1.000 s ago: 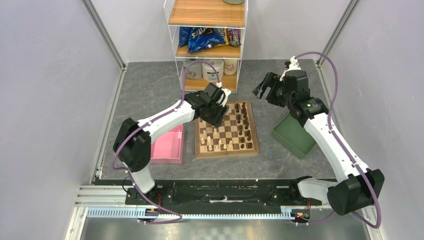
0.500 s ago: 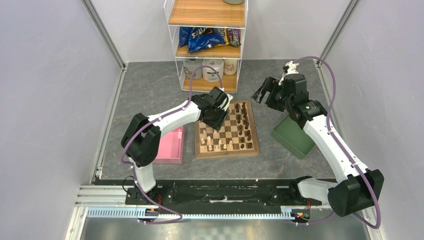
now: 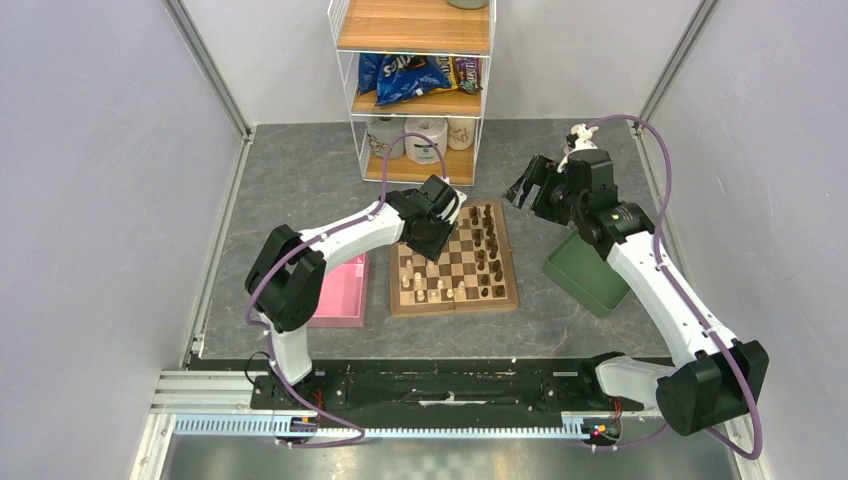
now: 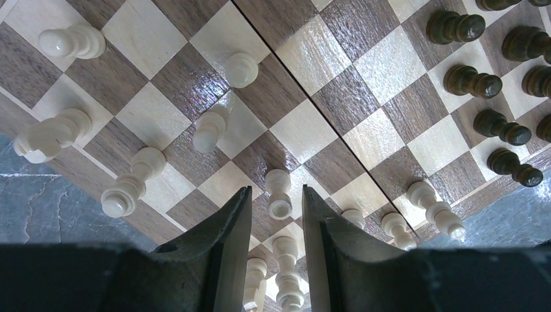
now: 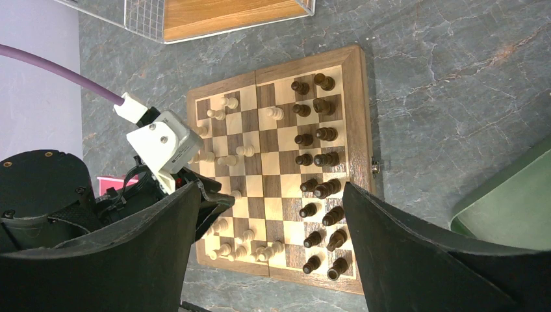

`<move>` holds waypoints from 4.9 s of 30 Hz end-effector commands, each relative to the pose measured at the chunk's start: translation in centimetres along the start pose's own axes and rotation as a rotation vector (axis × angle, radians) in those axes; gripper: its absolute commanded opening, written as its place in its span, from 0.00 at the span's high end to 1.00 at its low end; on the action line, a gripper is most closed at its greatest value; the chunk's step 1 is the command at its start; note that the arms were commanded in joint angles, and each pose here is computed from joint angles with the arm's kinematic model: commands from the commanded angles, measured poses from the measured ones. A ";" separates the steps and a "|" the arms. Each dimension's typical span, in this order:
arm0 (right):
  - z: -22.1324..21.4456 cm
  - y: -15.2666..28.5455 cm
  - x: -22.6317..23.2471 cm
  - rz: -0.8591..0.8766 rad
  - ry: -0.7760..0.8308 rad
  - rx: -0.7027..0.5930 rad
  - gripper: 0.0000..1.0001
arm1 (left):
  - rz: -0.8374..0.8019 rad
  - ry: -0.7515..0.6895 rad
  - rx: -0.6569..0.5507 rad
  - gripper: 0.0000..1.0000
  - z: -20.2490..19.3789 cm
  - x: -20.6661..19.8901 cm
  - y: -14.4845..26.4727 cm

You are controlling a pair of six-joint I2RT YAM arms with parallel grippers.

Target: Set up the chess pieces on the board

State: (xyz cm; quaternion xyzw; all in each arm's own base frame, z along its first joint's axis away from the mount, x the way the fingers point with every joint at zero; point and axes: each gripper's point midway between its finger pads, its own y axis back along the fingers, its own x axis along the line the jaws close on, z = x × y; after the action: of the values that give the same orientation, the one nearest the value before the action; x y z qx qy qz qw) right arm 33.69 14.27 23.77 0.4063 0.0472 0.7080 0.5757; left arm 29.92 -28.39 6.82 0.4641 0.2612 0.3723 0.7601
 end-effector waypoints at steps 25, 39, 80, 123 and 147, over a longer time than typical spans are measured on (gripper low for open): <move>0.7 0.6 0.1 0.006 -0.002 -0.046 0.12 | -0.011 -0.031 -0.152 0.98 4.3 -0.6 4.8; 0.1 0.2 0.3 0.015 -0.012 0.001 0.12 | 0.148 0.057 -0.256 0.98 10.8 10.0 9.4; -2.0 -2.4 -0.6 -0.075 -0.017 0.215 0.14 | 0.058 0.095 0.034 0.98 7.2 13.5 -1.9; -2.0 -2.1 0.4 -0.025 0.002 0.231 0.13 | 0.002 0.184 -0.379 0.32 13.8 11.1 9.4; -7.9 -11.4 7.5 -0.102 0.344 0.342 0.45 | 0.344 0.387 -0.413 0.16 -1.2 16.7 17.3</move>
State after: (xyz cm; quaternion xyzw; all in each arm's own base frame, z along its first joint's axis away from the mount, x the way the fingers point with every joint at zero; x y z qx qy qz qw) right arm 35.30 27.83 16.57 0.4047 0.2673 0.7243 0.4902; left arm 33.57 -12.42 21.46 0.2721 0.2278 0.5696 0.7413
